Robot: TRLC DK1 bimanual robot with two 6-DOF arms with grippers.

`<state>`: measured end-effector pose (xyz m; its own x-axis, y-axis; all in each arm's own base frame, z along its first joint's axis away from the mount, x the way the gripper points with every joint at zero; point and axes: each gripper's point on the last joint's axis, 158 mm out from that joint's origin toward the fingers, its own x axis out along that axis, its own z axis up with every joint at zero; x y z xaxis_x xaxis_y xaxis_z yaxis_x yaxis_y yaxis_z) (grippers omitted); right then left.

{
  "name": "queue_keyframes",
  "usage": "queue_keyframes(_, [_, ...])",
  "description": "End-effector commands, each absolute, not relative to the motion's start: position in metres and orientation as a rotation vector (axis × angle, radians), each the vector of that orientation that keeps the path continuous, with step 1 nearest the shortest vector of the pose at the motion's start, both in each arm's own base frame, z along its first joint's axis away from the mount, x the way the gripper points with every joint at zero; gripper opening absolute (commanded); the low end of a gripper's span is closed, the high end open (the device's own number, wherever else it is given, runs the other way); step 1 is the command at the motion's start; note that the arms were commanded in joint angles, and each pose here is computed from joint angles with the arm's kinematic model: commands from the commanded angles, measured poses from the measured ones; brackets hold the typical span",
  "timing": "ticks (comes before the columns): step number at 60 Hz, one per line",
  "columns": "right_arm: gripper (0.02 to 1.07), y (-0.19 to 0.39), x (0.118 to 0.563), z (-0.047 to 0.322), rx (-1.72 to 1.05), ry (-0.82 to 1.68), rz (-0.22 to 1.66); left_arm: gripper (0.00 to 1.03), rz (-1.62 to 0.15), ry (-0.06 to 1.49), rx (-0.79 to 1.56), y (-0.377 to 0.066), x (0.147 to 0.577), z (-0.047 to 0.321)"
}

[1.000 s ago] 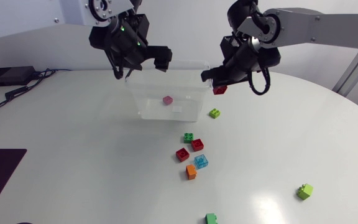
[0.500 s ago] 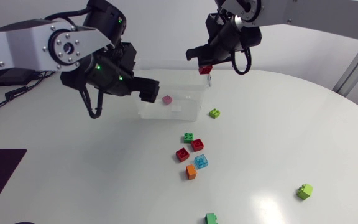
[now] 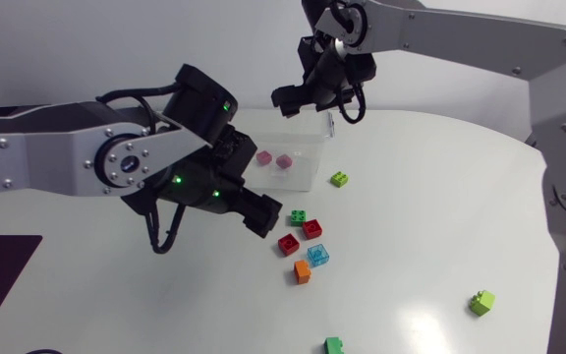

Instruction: Place the duplo bricks in the container

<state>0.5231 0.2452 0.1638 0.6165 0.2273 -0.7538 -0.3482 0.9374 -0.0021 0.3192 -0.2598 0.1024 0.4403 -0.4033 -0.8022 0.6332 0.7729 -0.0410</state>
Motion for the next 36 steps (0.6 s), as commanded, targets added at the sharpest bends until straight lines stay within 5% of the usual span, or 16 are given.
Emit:
queue_keyframes(1, [1.02, 0.227, 0.508, 0.198, -0.128, 0.800, 0.311, 0.98, -0.710, 0.964, 0.345, -0.265, 0.305, 0.073])
queue_keyframes(12, [1.02, 0.198, 0.458, 0.204, -0.138, 0.797, 0.323, 0.98, -0.807, 1.027, 0.417, -0.281, 0.287, 0.040])
queue_keyframes(36, [1.02, 0.147, 0.355, 0.148, -0.177, 0.868, 0.365, 0.94, -0.864, 1.075, 0.519, -0.306, 0.307, -0.008])
